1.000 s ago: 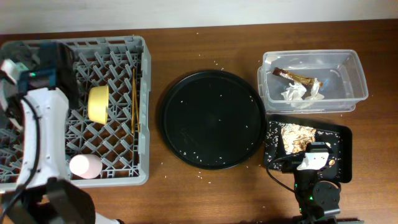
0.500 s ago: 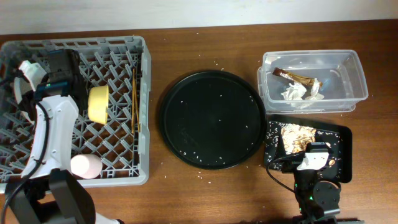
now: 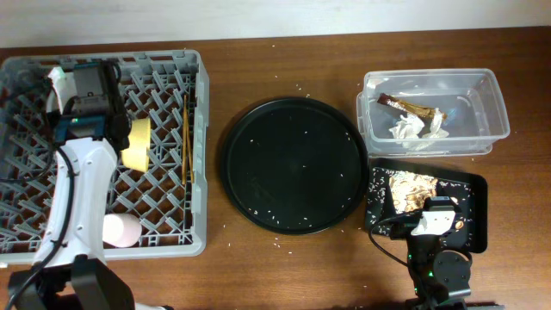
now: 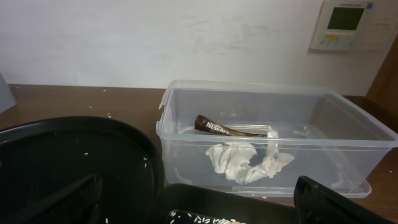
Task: Sort waste into correct bins and load items into the dishwasher rack
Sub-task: 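Grasp the white plate with left gripper and stand it in the rack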
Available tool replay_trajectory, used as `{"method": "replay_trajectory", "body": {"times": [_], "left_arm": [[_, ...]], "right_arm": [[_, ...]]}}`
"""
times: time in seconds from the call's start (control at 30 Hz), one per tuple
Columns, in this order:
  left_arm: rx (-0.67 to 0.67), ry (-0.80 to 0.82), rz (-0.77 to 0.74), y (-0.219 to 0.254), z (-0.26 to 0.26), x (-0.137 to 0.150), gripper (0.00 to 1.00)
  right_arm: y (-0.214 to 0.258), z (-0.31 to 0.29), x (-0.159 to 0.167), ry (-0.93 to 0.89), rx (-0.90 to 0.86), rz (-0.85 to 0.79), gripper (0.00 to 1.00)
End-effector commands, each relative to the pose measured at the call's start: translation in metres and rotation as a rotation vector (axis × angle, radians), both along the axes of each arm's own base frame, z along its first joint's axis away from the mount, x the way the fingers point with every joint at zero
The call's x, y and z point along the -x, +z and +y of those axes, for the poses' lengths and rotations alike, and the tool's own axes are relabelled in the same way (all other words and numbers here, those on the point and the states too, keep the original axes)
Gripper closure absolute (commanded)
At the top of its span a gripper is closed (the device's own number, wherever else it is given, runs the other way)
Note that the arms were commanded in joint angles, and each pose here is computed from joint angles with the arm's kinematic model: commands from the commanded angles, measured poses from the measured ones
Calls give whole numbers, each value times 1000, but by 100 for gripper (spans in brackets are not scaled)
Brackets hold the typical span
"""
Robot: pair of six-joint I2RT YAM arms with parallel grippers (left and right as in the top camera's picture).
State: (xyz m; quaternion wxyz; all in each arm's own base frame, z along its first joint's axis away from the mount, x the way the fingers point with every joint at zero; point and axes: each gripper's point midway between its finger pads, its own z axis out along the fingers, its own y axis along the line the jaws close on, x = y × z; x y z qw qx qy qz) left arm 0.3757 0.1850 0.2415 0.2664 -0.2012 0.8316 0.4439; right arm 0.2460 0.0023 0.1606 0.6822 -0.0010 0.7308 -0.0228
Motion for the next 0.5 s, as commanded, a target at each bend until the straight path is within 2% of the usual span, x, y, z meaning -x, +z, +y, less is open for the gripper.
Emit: {"method": "replay_trajectory", "body": {"times": [0.0,0.07,0.1,0.2,0.23,0.27,0.33,0.37,0.43,0.47], "left_arm": [[-5,62,-26,7,25,14,100],[50,54,-31,-1,33,14,100],[106,-8,3,-13,29,8,100],[142,-14,103,-52,28,8,100],[144,-10,121,-59,28,9,97],[123,11,109,-53,31,11,91],[104,18,85,-41,31,14,90],[107,4,57,-29,27,16,81],[157,-84,23,-12,-2,18,17],[186,-115,-11,-5,-17,19,7]], "right_arm": [[-4,-1,0,-6,-6,7,2],[-4,-1,0,-6,-6,7,2],[-4,-1,0,-6,-6,7,2],[-4,-1,0,-6,-6,7,2],[-4,-1,0,-6,-6,7,2],[-4,-1,0,-6,-6,7,2],[-4,-1,0,-6,-6,7,2],[-4,-1,0,-6,-6,7,1],[-4,-1,0,-6,-6,7,1],[-4,-1,0,-6,-6,7,2]]}}
